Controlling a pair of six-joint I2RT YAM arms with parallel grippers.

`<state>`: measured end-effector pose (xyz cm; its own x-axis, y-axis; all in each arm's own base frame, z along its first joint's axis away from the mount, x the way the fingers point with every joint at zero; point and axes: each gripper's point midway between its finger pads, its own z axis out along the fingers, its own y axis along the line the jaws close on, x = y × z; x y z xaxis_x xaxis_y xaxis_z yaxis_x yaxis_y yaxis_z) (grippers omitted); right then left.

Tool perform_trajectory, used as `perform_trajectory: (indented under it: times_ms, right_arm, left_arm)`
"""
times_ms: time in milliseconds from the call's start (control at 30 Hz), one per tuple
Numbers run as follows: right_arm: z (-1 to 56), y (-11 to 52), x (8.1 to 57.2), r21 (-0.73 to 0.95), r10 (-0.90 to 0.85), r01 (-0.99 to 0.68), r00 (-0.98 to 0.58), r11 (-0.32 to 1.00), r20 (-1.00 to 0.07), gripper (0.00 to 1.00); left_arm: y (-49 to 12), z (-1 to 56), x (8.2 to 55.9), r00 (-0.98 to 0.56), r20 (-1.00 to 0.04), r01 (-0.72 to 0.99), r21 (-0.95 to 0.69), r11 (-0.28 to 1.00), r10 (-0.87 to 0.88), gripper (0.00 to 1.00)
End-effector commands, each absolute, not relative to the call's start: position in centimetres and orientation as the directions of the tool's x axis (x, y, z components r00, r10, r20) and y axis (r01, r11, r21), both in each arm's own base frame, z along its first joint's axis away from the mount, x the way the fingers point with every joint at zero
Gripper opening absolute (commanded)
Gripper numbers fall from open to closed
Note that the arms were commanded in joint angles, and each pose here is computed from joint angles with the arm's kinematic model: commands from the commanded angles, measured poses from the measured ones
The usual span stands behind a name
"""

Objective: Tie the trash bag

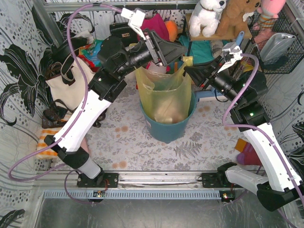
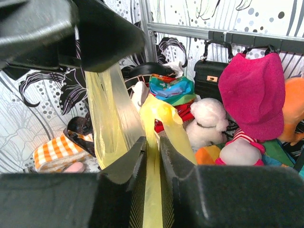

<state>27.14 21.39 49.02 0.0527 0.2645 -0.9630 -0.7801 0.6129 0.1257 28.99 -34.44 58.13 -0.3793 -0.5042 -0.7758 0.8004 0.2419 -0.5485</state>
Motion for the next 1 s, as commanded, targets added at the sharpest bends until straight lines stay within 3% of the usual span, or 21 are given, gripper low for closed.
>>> perform_trajectory:
  times_ms: [0,267,500,833,967]
  right_arm:
    - [50.4,21.6,26.4,0.081,0.282,-0.805,0.110,0.588,-0.953,0.16]
    - [50.9,21.6,26.0,0.077,0.286,-0.809,0.115,0.582,-0.951,0.15]
    - [50.8,21.7,26.2,0.080,0.285,-0.811,0.109,0.579,-0.952,0.14]
    - [50.8,21.8,26.3,0.080,0.287,-0.812,0.111,0.579,-0.952,0.14]
    - [50.8,21.7,26.3,0.080,0.287,-0.810,0.112,0.581,-0.951,0.14]
  left_arm:
    - [-36.2,56.2,29.1,-0.366,-0.853,0.857,-0.465,0.223,-0.372,0.65]
    - [-36.1,54.5,31.2,-0.340,-0.886,0.867,-0.426,0.261,-0.316,0.68]
    - [-37.0,54.1,30.0,-0.362,-0.887,0.893,-0.418,0.167,-0.287,0.65]
    - [-37.0,54.0,30.0,-0.363,-0.884,0.892,-0.421,0.164,-0.293,0.44]
    - [-37.1,54.3,29.8,-0.368,-0.880,0.894,-0.424,0.148,-0.299,0.22]
